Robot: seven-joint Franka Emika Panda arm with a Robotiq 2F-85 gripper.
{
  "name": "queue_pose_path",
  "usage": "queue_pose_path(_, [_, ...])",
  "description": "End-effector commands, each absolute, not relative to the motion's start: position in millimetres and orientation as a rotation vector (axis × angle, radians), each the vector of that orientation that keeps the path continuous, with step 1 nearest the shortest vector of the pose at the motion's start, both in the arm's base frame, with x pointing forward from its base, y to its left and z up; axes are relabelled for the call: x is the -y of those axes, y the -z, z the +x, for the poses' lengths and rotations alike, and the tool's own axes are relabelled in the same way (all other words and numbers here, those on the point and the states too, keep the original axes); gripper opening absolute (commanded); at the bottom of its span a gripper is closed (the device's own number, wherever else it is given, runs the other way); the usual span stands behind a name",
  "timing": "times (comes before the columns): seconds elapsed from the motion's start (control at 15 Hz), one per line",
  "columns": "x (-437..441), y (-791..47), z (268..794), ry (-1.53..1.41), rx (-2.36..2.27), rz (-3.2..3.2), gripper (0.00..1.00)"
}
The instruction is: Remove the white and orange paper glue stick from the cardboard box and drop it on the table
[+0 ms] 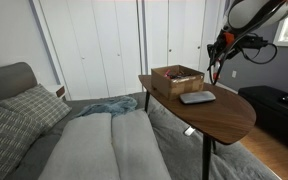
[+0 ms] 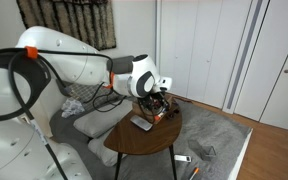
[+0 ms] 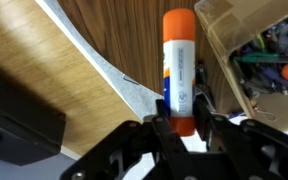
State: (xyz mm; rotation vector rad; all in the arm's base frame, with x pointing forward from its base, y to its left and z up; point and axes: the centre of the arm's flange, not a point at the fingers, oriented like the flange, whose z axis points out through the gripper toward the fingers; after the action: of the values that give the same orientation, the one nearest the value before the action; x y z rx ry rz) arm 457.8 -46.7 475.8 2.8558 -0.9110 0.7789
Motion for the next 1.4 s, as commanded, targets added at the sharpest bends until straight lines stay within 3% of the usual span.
queue_pose_path(0.0, [52, -457, 450, -0.700, 1.150, 2.826, 0.08])
queue_pose_path(1.33, [33, -459, 534, -0.098, 0.316, 2.939, 0.08])
